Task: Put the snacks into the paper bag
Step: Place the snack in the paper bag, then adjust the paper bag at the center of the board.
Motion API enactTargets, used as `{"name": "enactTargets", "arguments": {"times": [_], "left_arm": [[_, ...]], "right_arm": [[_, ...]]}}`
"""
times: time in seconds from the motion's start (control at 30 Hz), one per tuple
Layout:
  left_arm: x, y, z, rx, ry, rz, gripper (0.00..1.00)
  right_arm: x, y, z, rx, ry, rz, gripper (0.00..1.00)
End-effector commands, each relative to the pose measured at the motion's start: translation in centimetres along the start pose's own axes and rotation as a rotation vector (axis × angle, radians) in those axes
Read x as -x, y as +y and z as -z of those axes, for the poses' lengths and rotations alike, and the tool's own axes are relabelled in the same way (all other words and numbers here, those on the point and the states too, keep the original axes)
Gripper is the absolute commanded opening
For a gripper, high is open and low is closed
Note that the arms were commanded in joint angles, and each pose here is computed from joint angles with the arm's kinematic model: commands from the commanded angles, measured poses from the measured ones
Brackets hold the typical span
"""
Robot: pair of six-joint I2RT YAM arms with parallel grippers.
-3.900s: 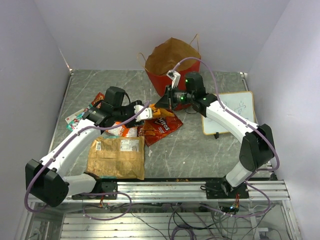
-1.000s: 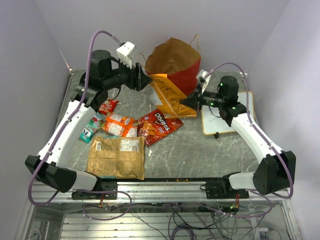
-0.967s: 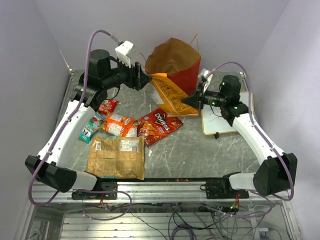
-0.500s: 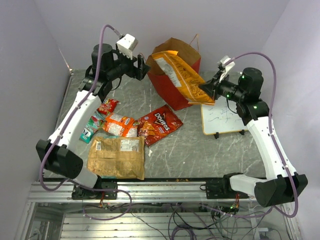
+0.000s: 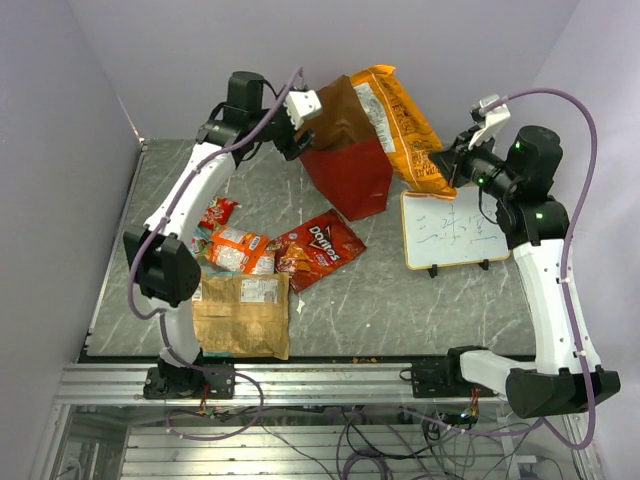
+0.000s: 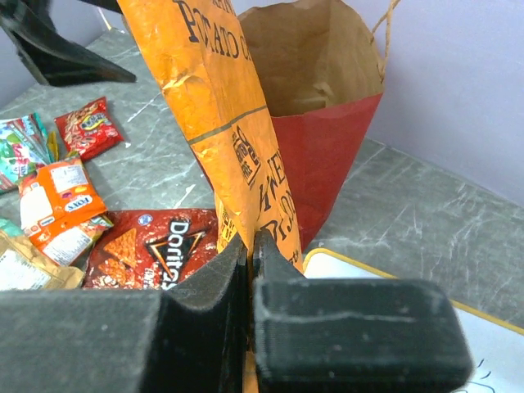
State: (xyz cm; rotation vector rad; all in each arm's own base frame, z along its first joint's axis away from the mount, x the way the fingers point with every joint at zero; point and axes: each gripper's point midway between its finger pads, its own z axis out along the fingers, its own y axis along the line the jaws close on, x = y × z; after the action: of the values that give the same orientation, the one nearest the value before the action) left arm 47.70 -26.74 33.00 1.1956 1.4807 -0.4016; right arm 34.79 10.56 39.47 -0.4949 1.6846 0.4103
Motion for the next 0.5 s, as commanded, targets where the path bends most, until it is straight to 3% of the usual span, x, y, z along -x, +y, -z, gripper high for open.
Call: {"name": "enactTargets", "arguments": {"times": [0.0, 0.2, 0.37, 0.47], "left_arm": [[-2.6, -2.5, -2.3, -0.145, 0.102, -0.194, 0.83], [-5.1, -4.2, -4.8, -0.186, 0.201, -0.3, 0.77], [-5.7, -5.3, -5.8, -0.189, 0.221, -0.272, 0.56], [-5.0, -7.3, -5.5, -0.236, 0.206, -0.247, 0.37]], "right_arm": [[2.5, -0.3, 0.9, -0.021, -0.06, -0.004, 0.0], [4.6, -0.3, 0.4, 0.001, -0.085, -0.007, 0.0], [6.2, -0.1, -0.7, 0.04, -0.113, -0.03, 0.0], [7.2, -0.2, -1.8, 0.054, -0.132, -0.038, 0.0]]}}
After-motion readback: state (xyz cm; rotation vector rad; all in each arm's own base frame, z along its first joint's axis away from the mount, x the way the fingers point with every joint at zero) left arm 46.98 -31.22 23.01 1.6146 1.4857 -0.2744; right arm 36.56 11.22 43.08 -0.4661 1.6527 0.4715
